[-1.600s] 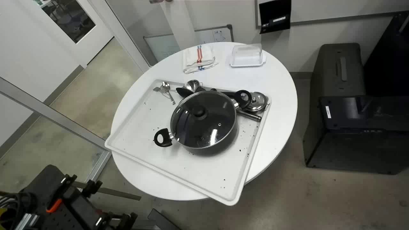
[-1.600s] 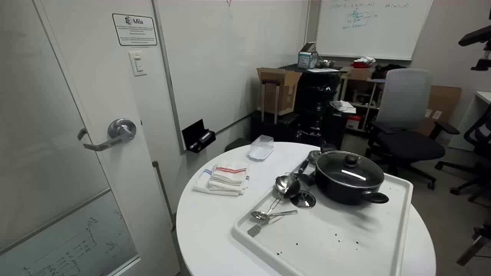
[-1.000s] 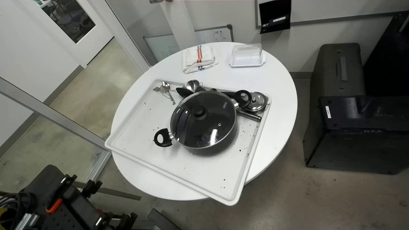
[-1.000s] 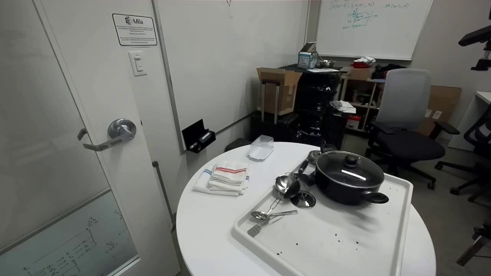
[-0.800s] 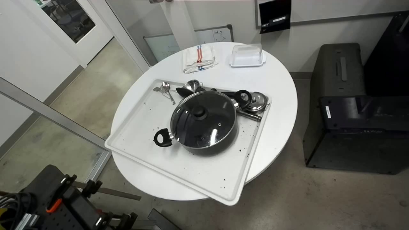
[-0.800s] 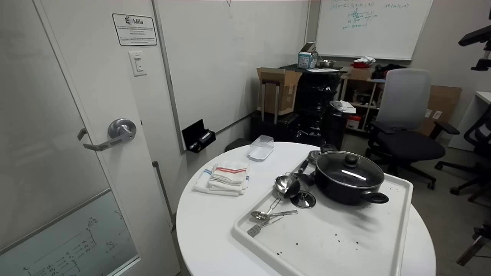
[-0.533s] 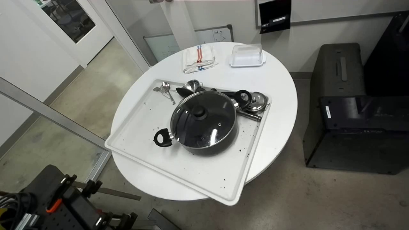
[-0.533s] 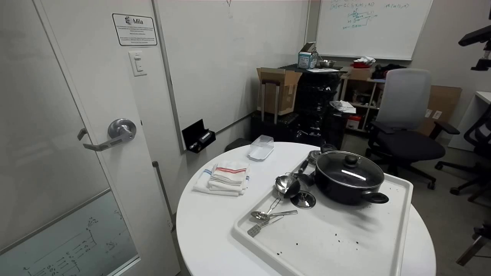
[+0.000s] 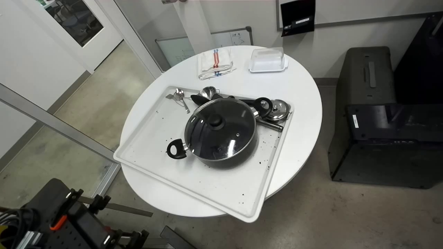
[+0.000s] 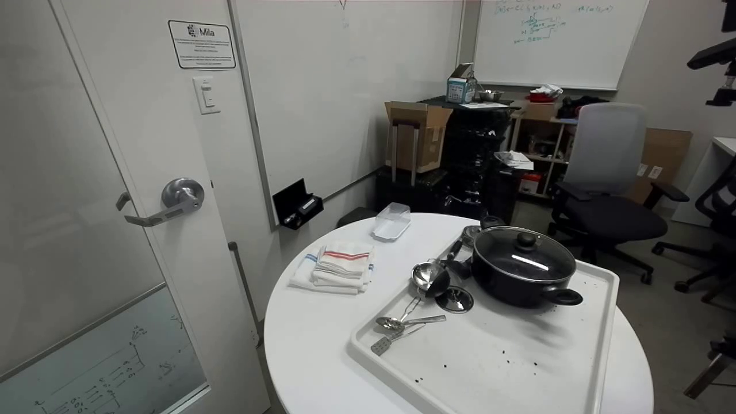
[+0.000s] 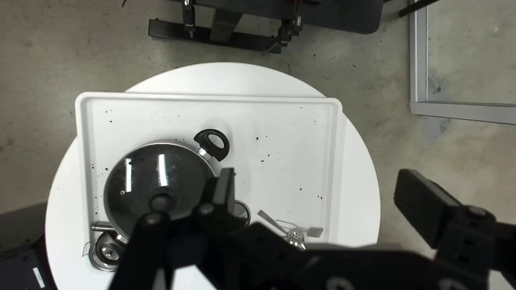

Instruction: Take the lid of the pot

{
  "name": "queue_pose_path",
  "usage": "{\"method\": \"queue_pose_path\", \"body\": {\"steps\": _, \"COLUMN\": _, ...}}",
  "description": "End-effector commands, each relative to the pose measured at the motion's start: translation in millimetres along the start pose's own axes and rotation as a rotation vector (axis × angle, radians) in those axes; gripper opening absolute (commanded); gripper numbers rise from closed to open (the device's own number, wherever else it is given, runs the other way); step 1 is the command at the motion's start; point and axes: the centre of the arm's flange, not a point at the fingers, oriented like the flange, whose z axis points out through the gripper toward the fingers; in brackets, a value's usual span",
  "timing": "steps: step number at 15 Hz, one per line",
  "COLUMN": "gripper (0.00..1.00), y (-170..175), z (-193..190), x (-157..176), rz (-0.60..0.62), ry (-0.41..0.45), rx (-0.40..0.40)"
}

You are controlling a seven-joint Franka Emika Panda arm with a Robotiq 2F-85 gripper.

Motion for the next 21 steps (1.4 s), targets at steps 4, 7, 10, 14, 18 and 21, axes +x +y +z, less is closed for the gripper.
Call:
{"method": "queue_pose_path", "body": {"steps": 4, "gripper": 1.00, "y": 0, "z": 42, "x": 55, "rz": 0.119, "ry": 0.032, "rx": -0.037}}
{"method": "queue_pose_path", "body": {"steps": 7, "gripper": 1.00, "y": 6, "z": 76, "x": 84, "rz": 0.200, "ry": 0.026, "rx": -0.060}}
{"method": "queue_pose_path", "body": {"steps": 10, "gripper": 1.00, "y": 13, "z": 115, "x": 116, "rz": 0.290, "ry": 0.054, "rx": -0.075}}
{"method": "queue_pose_path", "body": {"steps": 14, "gripper": 1.00, "y": 21, "z": 160, "x": 158, "rz": 0.418, "ry": 0.100, "rx": -0.083}}
{"method": "queue_pose_path", "body": {"steps": 18, "gripper": 1.00, "y": 37, "z": 209, "x": 194, "rz": 0.545, "ry": 0.134, "rx": -0.071}}
{"method": "queue_pose_path", "body": {"steps": 21, "gripper": 1.00, "y": 53, "z": 239, "x": 216, "rz": 0.645, "ry": 0.178, "rx": -0.064}}
